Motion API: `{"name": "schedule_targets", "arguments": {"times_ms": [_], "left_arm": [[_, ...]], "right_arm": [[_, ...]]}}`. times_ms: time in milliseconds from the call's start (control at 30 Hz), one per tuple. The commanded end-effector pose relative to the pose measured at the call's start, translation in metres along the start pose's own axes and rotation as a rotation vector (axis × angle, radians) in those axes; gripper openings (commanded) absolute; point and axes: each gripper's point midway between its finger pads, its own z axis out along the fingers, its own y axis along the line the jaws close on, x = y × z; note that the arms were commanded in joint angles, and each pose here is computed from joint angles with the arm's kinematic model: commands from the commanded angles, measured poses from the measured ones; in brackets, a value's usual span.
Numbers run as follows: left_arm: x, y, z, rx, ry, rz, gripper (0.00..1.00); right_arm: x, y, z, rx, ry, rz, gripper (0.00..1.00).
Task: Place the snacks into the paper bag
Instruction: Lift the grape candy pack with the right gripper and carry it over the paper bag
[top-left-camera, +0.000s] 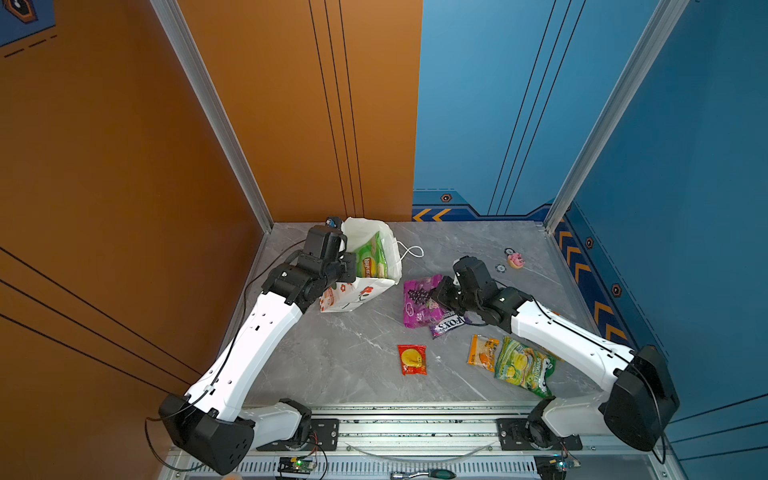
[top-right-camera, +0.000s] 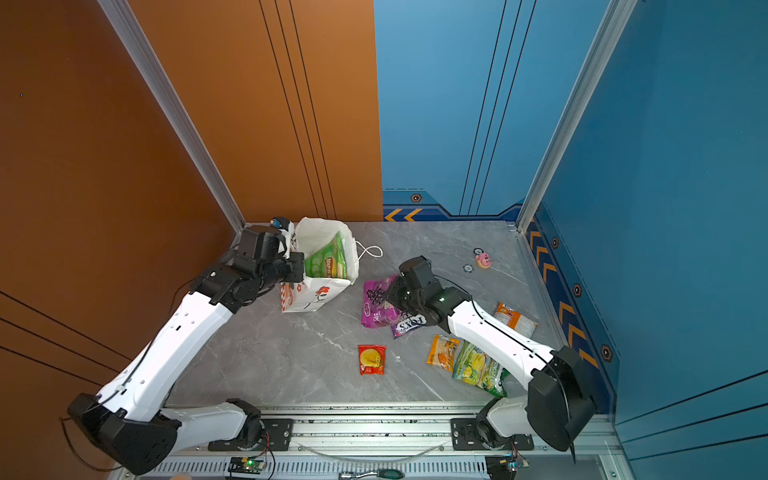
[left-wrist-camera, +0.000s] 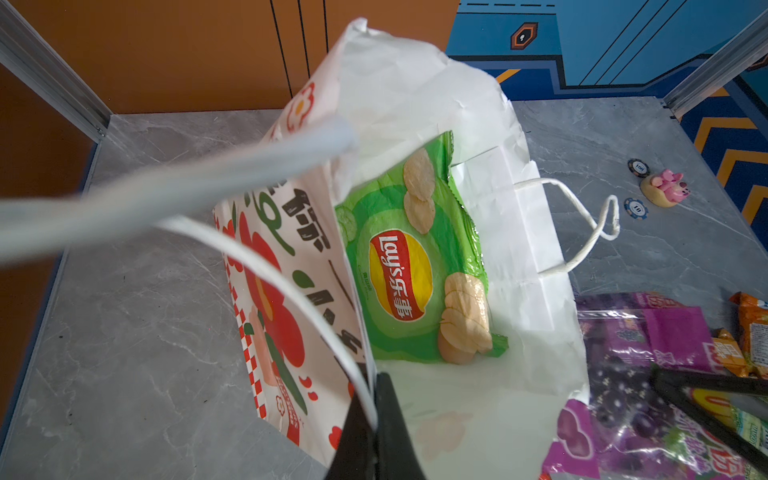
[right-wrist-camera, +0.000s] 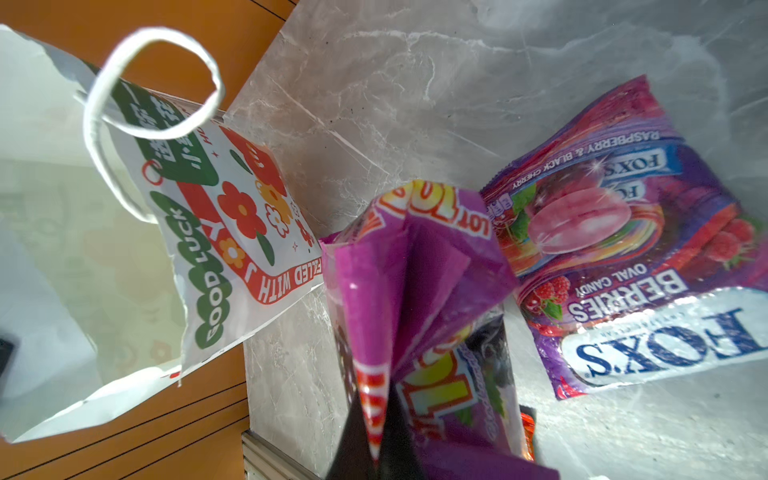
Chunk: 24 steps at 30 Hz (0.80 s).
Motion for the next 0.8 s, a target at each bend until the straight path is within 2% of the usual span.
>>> {"name": "schedule_targets", "arguments": {"times_ms": [0, 400, 767], "left_arm": [[0.005, -0.002, 0.003, 0.009, 0.012, 0.020, 0.00], [0.006, -0.006, 0.003, 0.028, 0.018, 0.019, 0.00], [0.008, -0.012, 0.005, 0.057, 0.028, 0.025, 0.00]], "right_arm": [[-0.017, 0.015, -0.025, -0.037, -0.089, -0.026, 0.00], [-0.045, 0.023, -0.070, -0.014, -0.210, -0.076, 0.00], [-0.077, 0.072, -0.115, -0.092, -0.323, -0.150, 0.00]]}}
